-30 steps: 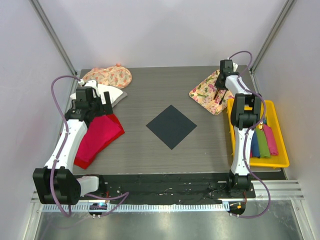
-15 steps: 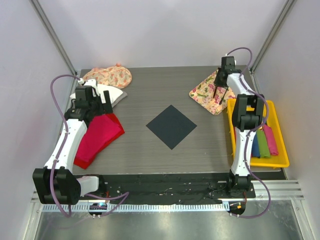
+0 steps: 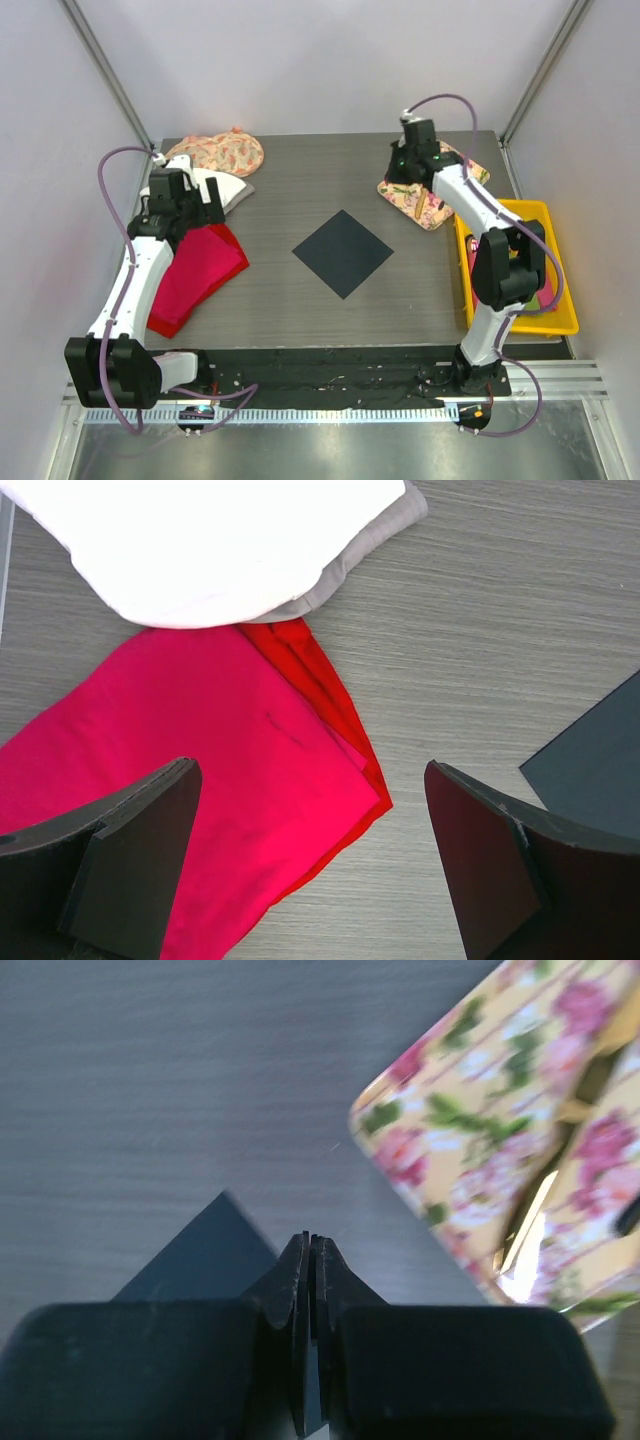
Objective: Place the utensils on the paper napkin and roll it up
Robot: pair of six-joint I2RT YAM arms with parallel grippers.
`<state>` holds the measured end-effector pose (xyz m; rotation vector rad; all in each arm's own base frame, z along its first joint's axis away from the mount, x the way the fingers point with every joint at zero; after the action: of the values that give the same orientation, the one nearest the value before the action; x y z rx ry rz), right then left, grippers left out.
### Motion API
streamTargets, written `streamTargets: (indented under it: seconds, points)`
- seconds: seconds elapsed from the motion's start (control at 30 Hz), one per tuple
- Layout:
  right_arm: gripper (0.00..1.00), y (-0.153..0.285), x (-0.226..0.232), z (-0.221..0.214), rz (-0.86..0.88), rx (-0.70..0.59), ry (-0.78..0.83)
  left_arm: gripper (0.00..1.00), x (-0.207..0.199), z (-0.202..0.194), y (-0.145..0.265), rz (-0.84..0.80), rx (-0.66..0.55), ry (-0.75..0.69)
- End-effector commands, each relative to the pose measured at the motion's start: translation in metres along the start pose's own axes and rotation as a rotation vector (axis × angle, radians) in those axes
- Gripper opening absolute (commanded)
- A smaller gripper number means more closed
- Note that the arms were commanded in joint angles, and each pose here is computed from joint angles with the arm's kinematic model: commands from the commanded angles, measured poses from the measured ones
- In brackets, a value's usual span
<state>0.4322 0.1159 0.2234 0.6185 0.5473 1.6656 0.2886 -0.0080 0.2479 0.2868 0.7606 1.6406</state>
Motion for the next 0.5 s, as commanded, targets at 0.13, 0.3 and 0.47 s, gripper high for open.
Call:
streamTargets:
  seconds: [0.13, 0.3, 0.47]
  points:
    - [0.21, 0.018, 0.033, -0.028, -0.064, 0.010, 0.080, 1.00, -0.005, 0.009, 0.010, -0.037, -0.041, 0.027]
    - [0.32, -0.002, -0.023, -0.004, -0.173, 0.066, 0.003, 1.00, -0.004, 0.007, 0.009, -0.031, -0.040, 0.023]
    - [0.46, -0.032, -0.063, 0.001, -0.304, 0.089, -0.068, 1.00, -0.001, 0.004, 0.007, -0.018, -0.039, 0.027]
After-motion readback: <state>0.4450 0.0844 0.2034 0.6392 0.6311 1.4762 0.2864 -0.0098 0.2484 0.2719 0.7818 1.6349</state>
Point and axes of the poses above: each gripper's point midway between its finger pads, its own y axis back along the fingers, its own x axis along the line the jaws close on, z = x × y, the point moved 8 cm from there along y, back along the fingers, and after that the axes turned 10 degrees about y, right-handed, at the moved point
